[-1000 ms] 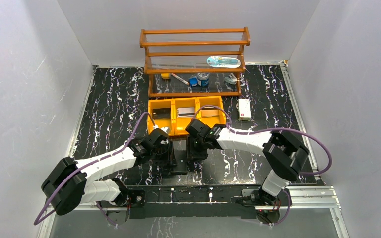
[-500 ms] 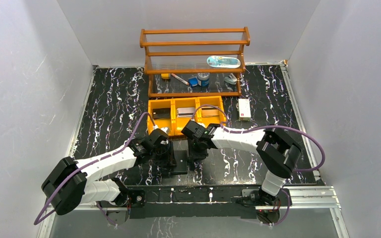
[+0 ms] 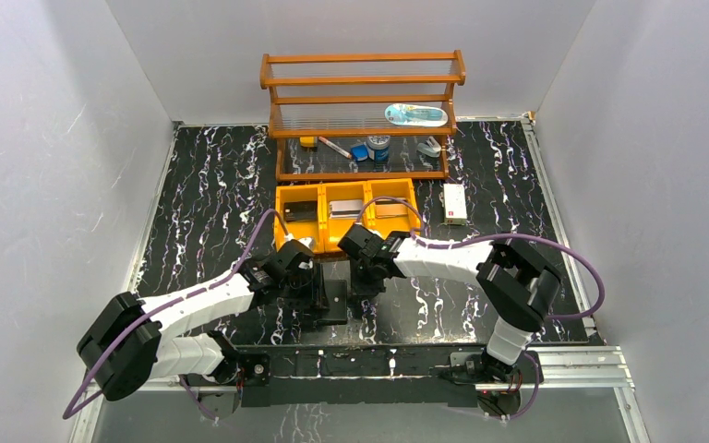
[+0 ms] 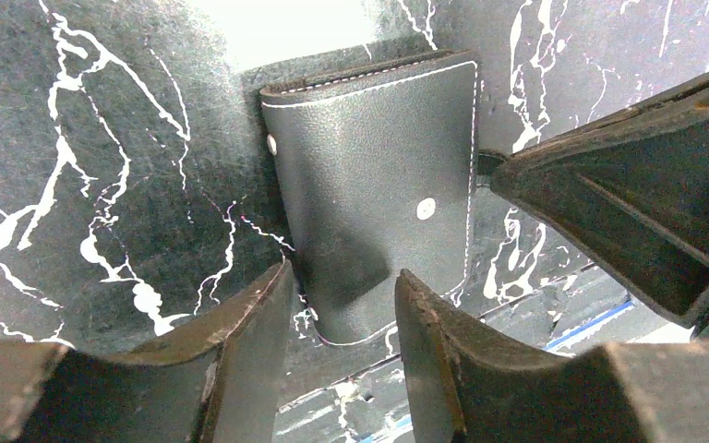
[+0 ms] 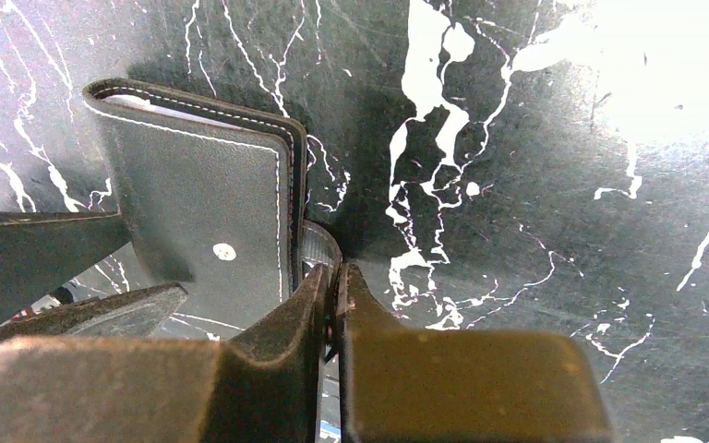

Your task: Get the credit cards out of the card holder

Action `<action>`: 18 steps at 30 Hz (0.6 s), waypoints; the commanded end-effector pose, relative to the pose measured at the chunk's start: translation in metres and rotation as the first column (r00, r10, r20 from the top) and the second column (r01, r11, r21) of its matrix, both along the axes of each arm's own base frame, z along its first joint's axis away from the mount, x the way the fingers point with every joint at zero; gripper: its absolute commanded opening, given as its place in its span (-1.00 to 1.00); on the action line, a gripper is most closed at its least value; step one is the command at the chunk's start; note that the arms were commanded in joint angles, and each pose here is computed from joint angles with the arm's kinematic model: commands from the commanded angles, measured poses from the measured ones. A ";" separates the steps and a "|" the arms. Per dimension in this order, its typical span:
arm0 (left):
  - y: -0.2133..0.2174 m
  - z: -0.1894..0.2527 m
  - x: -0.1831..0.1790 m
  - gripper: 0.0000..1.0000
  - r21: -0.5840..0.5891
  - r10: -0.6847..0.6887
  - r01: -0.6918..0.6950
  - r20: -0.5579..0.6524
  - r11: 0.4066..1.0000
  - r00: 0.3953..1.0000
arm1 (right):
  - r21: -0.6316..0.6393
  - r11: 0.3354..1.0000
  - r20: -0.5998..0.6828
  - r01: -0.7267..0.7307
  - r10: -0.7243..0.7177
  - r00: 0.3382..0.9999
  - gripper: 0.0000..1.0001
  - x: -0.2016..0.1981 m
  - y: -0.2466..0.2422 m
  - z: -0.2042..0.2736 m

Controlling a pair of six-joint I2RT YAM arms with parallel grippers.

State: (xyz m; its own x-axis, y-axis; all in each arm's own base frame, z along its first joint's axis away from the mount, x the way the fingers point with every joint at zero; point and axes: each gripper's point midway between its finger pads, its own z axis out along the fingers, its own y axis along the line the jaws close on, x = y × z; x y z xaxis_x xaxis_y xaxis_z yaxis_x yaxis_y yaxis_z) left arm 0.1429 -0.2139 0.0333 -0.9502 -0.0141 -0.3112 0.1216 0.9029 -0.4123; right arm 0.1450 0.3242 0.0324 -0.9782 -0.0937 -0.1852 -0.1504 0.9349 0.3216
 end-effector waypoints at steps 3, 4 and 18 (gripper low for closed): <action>0.005 0.020 0.010 0.00 0.003 0.033 -0.033 0.063 0.999 0.997 | 0.047 0.999 0.043 0.026 -0.028 0.999 -0.91 0.005 0.003 0.019; 0.007 0.022 0.011 0.04 0.007 0.041 -0.041 0.075 0.999 0.996 | 0.050 0.998 0.047 0.029 -0.032 0.998 -0.91 0.005 0.002 0.022; 0.043 0.067 0.031 0.39 0.008 0.207 -0.216 0.264 0.976 0.942 | 0.373 0.925 0.092 -0.066 0.034 0.995 -0.91 -0.001 0.044 0.094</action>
